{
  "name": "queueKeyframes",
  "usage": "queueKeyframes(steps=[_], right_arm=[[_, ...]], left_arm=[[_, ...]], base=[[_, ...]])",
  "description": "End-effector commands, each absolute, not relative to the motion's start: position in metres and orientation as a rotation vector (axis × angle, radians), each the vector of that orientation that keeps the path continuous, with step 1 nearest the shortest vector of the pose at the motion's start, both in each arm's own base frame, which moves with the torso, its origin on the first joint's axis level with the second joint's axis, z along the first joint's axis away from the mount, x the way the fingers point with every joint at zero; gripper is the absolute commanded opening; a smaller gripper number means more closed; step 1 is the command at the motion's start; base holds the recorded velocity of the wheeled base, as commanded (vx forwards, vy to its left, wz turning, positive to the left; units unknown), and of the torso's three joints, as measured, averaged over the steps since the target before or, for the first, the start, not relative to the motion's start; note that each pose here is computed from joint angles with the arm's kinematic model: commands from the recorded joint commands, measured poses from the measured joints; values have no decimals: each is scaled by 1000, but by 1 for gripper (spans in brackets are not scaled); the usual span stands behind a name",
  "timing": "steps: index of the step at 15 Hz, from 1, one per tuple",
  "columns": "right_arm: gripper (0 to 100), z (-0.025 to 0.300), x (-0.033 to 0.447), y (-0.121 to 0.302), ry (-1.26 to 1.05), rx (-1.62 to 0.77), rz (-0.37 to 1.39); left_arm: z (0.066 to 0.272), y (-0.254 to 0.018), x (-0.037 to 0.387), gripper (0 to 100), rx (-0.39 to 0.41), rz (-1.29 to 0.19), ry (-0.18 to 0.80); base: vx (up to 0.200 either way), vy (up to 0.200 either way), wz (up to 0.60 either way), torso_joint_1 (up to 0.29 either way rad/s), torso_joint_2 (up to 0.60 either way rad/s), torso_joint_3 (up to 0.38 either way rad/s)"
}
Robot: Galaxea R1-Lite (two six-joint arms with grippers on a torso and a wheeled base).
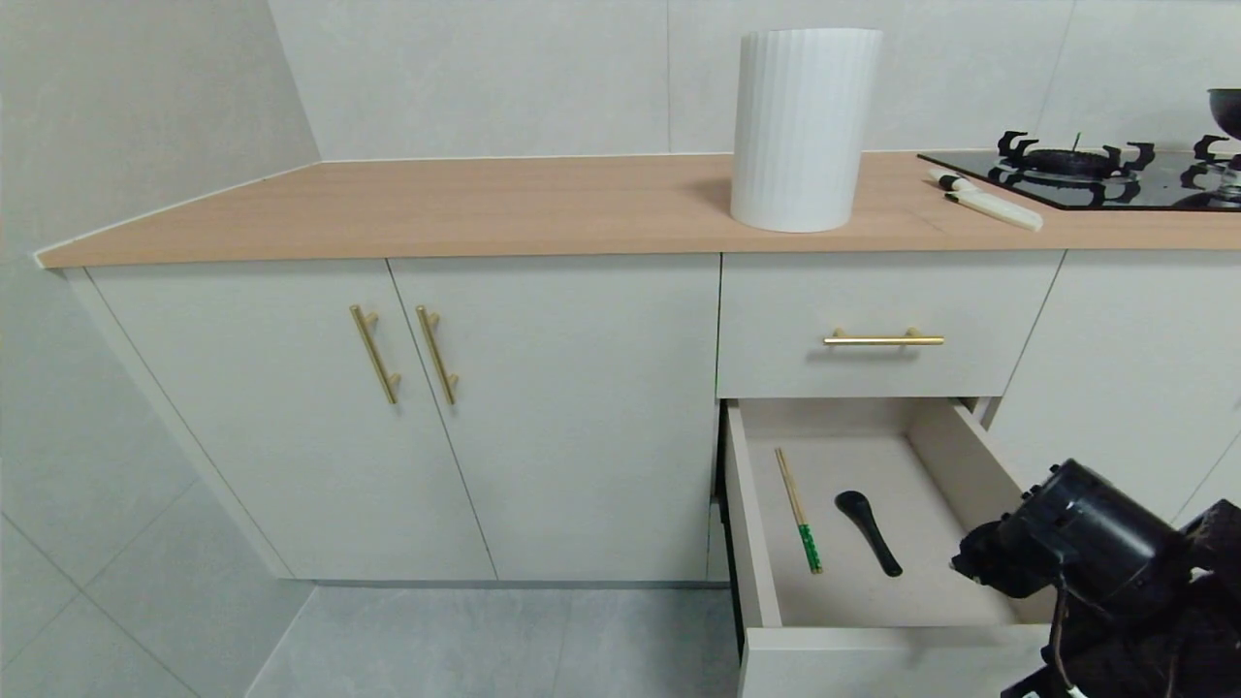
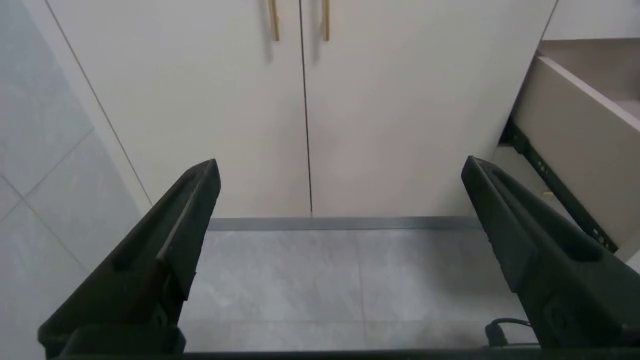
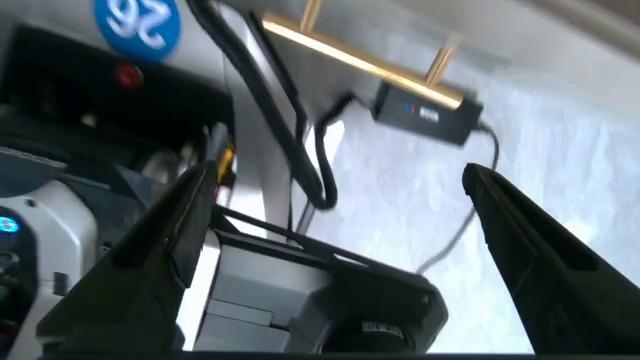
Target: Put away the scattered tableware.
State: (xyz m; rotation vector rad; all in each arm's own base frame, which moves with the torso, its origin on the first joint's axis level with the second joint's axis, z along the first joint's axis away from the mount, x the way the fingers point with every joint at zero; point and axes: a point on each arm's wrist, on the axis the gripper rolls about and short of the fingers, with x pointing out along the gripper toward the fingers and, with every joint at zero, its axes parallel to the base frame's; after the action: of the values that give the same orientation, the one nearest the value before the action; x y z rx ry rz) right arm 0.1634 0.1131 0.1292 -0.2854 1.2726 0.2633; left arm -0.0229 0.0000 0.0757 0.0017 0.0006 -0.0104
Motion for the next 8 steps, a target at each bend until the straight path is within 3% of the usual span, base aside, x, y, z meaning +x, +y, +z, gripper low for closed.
queueKeyframes(steps=[1, 8], right_arm=[[100, 105, 177, 122, 1369, -325, 224], [100, 96, 206, 119, 1385, -230, 119]], left_arm=[[76, 0, -23, 100, 2, -11, 2], [76, 0, -23, 100, 2, -11, 0]], base=[[0, 0, 0, 0, 0, 0], [0, 0, 0, 0, 0, 0]])
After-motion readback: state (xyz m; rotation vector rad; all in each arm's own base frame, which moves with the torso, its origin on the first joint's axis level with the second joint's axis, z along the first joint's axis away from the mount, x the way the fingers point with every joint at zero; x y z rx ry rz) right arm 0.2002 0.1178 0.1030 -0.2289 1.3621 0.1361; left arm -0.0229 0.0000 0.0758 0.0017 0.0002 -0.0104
